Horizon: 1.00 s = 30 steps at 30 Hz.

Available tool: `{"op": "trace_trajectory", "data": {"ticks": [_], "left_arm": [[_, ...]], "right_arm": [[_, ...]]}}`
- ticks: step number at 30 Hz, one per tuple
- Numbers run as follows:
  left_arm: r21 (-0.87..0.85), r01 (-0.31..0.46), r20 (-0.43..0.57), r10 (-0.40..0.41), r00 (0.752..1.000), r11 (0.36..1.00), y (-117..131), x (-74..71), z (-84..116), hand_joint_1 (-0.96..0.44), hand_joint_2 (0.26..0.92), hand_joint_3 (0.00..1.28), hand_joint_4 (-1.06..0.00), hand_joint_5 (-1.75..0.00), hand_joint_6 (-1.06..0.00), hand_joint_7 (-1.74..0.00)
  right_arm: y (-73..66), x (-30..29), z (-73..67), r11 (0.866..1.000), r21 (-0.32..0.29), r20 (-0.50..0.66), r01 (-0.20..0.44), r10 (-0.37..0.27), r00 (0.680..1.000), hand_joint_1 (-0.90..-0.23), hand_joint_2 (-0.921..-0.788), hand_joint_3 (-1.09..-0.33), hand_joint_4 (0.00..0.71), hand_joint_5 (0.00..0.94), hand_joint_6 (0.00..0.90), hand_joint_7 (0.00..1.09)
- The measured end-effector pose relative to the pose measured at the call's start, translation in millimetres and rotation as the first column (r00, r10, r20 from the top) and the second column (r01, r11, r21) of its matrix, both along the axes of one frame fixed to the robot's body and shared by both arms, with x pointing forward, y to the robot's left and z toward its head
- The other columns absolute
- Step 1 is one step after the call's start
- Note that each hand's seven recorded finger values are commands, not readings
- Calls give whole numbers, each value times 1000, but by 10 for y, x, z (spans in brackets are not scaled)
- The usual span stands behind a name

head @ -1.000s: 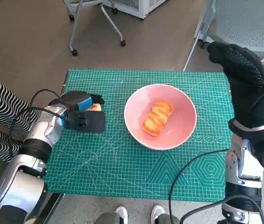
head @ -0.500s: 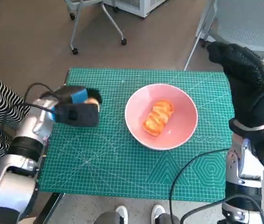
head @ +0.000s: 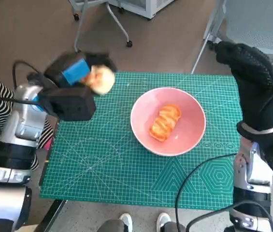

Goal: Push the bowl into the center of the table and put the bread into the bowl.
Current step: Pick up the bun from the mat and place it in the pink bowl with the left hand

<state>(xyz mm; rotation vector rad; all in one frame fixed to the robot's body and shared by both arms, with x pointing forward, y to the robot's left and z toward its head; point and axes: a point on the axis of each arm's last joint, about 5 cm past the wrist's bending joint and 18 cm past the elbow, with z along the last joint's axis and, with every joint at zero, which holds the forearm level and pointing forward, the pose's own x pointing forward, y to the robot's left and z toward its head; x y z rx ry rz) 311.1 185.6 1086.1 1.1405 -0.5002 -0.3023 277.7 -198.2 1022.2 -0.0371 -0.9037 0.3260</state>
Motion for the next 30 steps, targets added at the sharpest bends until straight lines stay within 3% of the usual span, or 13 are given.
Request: {"op": "trace_trajectory", "data": {"ticks": [6, 12, 23, 30], "left_arm": [[-57, 113, 78, -109, 991, 992, -279, -116, 107, 3, 899, 38, -807, -1002, -665, -1167], [-66, 203, 75, -198, 977, 977, -525, -149, 86, 3, 896, 32, -831, -1001, -669, -1132], [10, 303, -14, -303, 953, 953, -838, -30, -68, 1, 916, 31, -781, -1098, -638, -1125], [71, 326, -133, -315, 940, 943, -1003, 76, -281, 1, 920, 65, -722, -1176, -603, -1149]], "right_arm": [[-3, 2, 1, 1000, -4, 4, 1, -1, 1000, -650, -921, -617, 125, 1, -1, 581], [-8, 7, -4, 1000, -4, 2, 4, -4, 1000, -648, -921, -621, 125, 1, -1, 579], [-29, 1, 3, 1000, -7, 10, 13, -13, 1000, -648, -921, -624, 127, 2, -1, 586], [-28, -3, 2, 1000, -15, 11, 17, -17, 1000, -648, -921, -624, 128, 2, -1, 594]]}}
